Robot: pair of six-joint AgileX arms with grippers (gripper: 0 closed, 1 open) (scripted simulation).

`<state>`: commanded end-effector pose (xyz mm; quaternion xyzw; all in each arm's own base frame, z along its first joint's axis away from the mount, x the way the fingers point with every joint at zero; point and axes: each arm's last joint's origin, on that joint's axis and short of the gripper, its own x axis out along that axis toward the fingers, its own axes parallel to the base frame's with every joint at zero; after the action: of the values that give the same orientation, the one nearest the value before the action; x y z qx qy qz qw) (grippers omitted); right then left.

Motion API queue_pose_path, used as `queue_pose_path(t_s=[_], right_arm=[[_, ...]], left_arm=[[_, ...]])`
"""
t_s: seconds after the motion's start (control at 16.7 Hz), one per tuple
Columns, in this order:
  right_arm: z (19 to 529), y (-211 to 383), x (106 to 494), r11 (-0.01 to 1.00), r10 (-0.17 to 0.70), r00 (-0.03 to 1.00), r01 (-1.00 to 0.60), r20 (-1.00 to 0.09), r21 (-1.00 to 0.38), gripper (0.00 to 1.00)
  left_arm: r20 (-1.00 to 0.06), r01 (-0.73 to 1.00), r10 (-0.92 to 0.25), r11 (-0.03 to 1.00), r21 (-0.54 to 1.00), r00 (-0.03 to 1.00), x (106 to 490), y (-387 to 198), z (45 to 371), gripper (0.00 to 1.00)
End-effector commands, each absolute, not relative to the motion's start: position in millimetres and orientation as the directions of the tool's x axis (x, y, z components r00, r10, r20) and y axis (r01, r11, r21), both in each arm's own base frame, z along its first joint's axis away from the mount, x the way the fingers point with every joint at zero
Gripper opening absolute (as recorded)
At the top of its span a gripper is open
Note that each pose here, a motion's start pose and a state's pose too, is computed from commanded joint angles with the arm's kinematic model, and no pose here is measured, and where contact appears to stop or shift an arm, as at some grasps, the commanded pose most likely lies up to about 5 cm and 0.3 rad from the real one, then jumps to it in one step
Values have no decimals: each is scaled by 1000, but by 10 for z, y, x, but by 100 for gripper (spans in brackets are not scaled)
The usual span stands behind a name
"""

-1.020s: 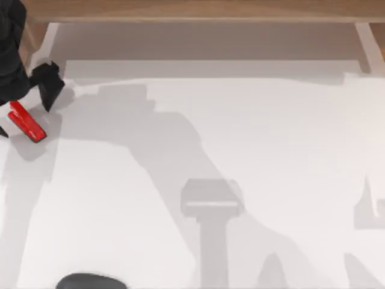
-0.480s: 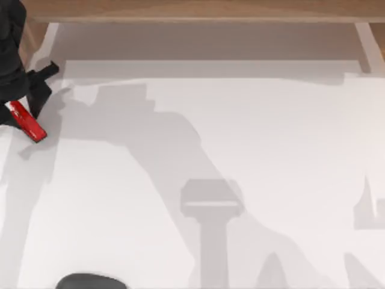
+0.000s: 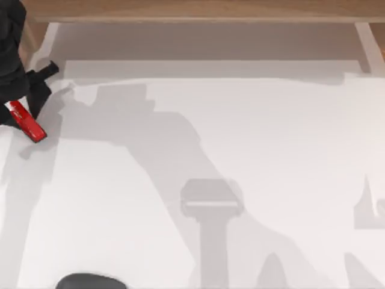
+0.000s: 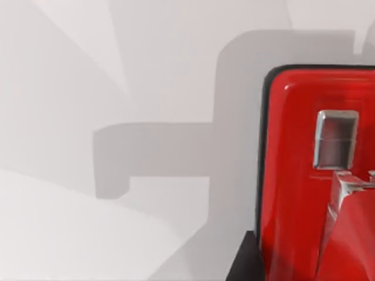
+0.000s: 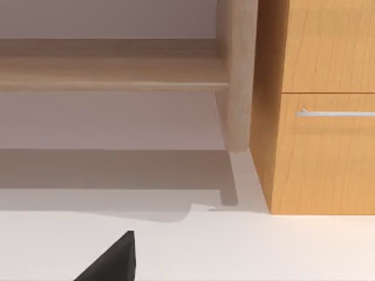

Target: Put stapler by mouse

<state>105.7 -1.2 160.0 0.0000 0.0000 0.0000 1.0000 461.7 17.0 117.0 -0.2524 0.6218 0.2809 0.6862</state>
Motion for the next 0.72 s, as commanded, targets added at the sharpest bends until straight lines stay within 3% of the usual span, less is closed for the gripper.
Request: queue_pose_path(t_s=[0.72], right_arm=[[1600,-12,1057,1000,0,1000,0,0,0,100]], left_arm=[[-988,-668,152,734,122,-13,4412,64,1381,0]])
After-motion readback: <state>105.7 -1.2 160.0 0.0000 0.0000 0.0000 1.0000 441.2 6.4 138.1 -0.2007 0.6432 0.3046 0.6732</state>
